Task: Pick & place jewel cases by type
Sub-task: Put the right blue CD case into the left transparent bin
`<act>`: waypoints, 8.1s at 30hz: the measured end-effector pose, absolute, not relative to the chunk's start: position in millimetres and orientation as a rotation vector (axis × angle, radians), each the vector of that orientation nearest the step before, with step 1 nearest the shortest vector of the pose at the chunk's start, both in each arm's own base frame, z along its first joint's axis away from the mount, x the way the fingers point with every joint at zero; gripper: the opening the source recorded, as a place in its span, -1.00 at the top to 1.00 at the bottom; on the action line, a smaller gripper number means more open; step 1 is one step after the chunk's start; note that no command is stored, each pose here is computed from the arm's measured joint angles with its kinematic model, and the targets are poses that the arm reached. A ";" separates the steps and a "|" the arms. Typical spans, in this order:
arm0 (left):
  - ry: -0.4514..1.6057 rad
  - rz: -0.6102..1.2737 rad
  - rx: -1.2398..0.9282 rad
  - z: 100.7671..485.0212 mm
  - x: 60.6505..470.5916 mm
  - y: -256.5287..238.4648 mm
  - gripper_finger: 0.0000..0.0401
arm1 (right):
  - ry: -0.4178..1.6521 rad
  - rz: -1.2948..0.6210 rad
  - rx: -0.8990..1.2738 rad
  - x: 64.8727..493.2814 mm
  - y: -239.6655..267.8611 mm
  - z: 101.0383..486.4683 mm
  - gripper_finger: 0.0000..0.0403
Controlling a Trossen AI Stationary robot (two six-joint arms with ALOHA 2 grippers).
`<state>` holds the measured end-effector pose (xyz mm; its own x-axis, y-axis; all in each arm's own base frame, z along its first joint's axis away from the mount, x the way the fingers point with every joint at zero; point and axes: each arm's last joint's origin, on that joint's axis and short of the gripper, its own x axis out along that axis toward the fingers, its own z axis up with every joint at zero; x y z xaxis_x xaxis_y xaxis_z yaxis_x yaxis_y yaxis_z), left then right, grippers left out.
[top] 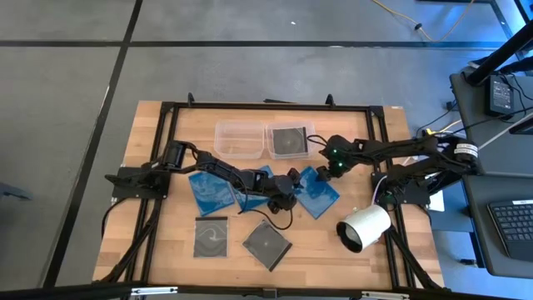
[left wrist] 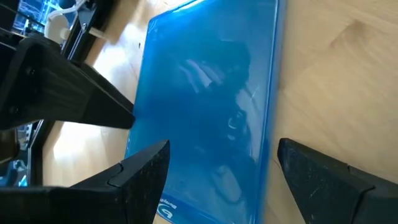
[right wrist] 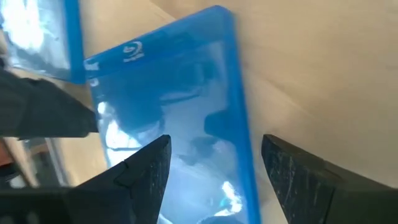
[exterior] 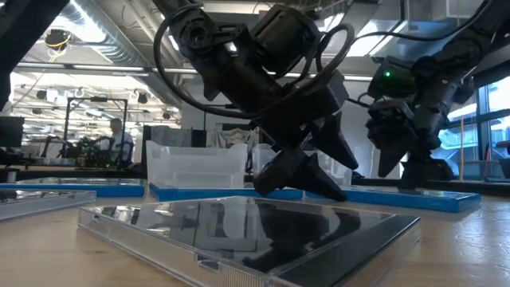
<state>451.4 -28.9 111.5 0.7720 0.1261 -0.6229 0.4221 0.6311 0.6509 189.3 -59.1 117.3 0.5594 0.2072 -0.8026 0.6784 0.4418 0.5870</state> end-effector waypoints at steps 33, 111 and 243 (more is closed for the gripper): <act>0.641 -0.191 0.999 112.3 454.2 -32.5 0.36 | 0.961 -0.339 1.133 191.9 -58.4 116.4 -0.27; 0.968 0.456 0.655 331.8 287.2 21.0 0.81 | 0.522 -0.212 0.766 152.5 -47.1 202.8 -0.27; 1.068 0.895 1.499 266.8 301.2 -73.0 0.83 | -0.009 0.015 1.018 320.0 -116.2 264.1 -0.27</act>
<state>301.2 -73.0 266.8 0.3244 0.9459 0.0028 0.1682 -0.0606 0.9839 320.0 -116.2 264.1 0.9999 0.0082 0.0150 -0.0170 0.5253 0.8508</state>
